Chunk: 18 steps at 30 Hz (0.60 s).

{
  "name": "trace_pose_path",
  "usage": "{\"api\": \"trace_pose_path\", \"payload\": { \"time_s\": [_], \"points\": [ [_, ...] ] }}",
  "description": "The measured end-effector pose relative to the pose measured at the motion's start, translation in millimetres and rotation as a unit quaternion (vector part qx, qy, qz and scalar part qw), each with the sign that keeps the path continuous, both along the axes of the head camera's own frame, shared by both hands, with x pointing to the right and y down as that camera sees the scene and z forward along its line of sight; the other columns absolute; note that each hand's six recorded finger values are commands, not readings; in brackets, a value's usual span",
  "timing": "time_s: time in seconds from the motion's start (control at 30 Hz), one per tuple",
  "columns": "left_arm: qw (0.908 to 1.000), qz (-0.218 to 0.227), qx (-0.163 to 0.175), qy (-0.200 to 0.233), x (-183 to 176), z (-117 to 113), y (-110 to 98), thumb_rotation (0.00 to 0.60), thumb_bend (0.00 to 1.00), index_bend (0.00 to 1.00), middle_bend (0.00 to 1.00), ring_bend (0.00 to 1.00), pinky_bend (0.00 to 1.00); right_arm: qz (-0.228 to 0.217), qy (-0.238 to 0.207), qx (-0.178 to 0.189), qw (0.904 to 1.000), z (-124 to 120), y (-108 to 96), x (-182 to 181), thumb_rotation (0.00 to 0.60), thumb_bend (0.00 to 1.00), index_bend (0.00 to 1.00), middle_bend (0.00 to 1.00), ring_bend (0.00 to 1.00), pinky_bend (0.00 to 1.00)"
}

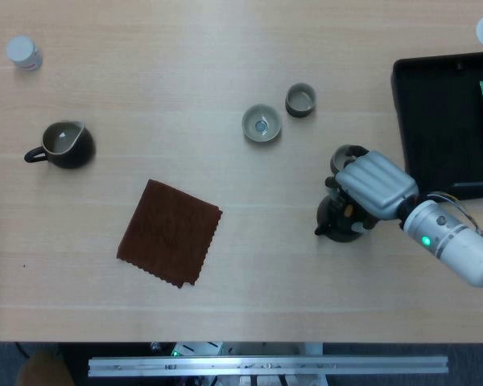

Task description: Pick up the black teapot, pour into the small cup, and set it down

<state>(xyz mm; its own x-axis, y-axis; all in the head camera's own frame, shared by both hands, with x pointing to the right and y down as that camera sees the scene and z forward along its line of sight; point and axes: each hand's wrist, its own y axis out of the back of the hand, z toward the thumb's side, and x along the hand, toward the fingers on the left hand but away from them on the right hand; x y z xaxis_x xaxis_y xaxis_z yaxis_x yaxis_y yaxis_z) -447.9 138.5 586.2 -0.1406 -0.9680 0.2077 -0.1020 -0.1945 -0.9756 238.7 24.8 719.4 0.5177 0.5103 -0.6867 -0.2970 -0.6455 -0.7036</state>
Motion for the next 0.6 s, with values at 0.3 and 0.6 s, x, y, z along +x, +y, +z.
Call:
{"api": "trace_pose_path", "payload": {
  "time_s": [0.3, 0.6],
  "points": [
    [1.0, 0.001, 0.001, -0.001, 2.0, -0.5, -1.1, 0.6, 0.39, 0.15, 0.2, 0.18, 0.19, -0.003, -0.001, -0.007, 1.0, 1.3, -2.3, -0.5, 0.6, 0.0, 0.66, 0.69, 0.56, 0.17],
    [1.0, -0.003, 0.0, -0.004, 1.3, -1.2, 0.4, 0.6, 0.39, 0.15, 0.2, 0.18, 0.19, -0.004, 0.002, -0.016, 0.9999, 4.9, -5.4, -3.2, 0.6, 0.06, 0.67, 0.7, 0.57, 0.18]
  ]
}}
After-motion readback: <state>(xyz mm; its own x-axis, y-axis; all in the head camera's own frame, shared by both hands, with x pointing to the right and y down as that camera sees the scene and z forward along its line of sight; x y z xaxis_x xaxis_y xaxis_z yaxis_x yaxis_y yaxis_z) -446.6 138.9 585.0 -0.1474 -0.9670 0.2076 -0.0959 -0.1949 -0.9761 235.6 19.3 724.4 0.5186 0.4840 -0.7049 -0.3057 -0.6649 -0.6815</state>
